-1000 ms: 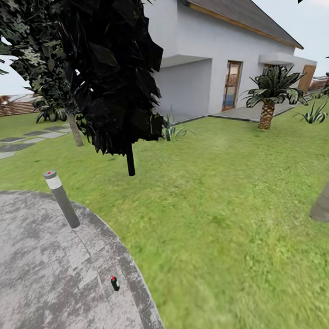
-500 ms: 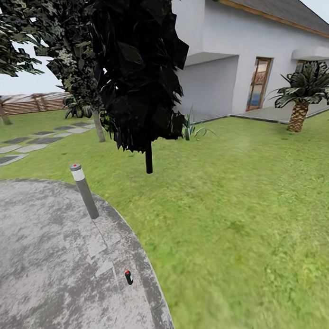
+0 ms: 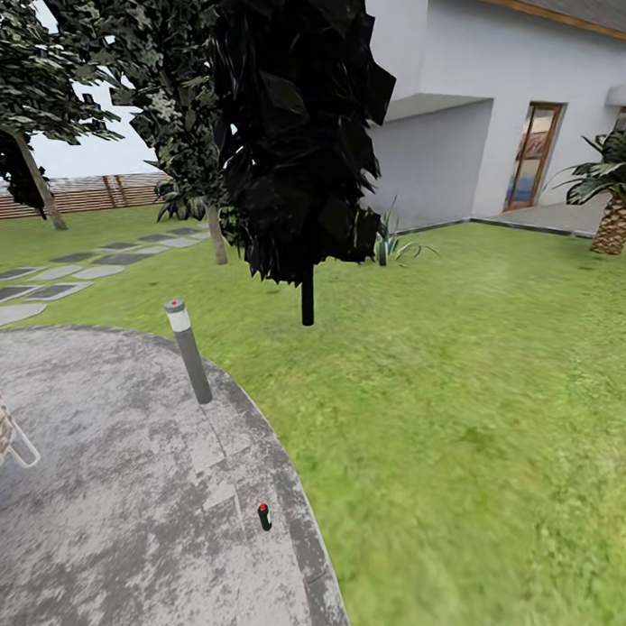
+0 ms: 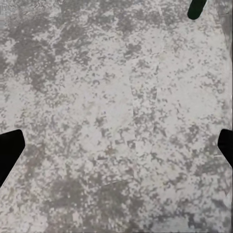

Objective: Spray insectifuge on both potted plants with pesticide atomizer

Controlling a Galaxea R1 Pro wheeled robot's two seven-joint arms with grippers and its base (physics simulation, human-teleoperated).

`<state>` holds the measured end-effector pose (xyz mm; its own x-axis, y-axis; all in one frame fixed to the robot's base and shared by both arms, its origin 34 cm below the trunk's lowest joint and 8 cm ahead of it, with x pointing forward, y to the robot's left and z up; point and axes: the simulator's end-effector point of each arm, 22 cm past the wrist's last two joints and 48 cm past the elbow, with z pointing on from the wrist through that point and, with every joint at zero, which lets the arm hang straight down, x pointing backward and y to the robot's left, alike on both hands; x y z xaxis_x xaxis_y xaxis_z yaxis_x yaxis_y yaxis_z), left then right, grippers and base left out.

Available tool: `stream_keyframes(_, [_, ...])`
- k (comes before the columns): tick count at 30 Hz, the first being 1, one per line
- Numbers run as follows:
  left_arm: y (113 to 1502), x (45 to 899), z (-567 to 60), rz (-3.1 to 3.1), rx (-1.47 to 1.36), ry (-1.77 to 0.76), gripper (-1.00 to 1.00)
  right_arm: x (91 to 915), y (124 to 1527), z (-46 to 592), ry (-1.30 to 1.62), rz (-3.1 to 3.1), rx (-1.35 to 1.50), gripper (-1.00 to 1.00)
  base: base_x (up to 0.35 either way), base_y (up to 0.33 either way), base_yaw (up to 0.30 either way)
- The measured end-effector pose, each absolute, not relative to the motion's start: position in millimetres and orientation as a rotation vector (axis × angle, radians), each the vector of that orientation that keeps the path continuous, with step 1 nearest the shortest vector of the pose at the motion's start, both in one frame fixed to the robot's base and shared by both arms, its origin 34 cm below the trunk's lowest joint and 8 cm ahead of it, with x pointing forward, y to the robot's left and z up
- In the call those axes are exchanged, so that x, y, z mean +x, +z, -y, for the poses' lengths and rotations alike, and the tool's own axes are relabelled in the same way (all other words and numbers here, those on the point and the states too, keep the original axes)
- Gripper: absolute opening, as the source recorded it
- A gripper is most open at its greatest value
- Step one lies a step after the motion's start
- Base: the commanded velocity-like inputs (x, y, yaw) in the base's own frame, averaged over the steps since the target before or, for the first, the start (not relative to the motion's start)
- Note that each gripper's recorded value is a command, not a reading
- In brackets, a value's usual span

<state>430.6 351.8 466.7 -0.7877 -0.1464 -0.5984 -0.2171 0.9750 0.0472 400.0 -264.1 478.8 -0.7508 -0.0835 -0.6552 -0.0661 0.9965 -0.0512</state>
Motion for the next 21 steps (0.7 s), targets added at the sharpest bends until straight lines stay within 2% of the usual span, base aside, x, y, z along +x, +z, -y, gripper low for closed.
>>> stream_keyframes(6, [472.7, 491.9, -348.7, -2.494, -0.239, 0.126, 1.00, 464.6, 514.1, 276.4, -0.090, -2.259, -0.071, 1.00, 0.000, 0.000, 0.004])
stream_keyframes(13, [463.5, 501.9, -346.5, -2.490, -0.230, 0.119, 1.00, 553.2, 567.4, 290.0, -0.150, -2.064, -0.025, 1.00, 0.000, 0.000, 0.000])
stream_keyframes(21, [446.4, 492.3, -351.0, -2.484, -0.223, 0.131, 1.00, 542.6, 529.0, 287.4, -0.143, -2.126, -0.037, 1.00, 0.000, 0.000, 0.000])
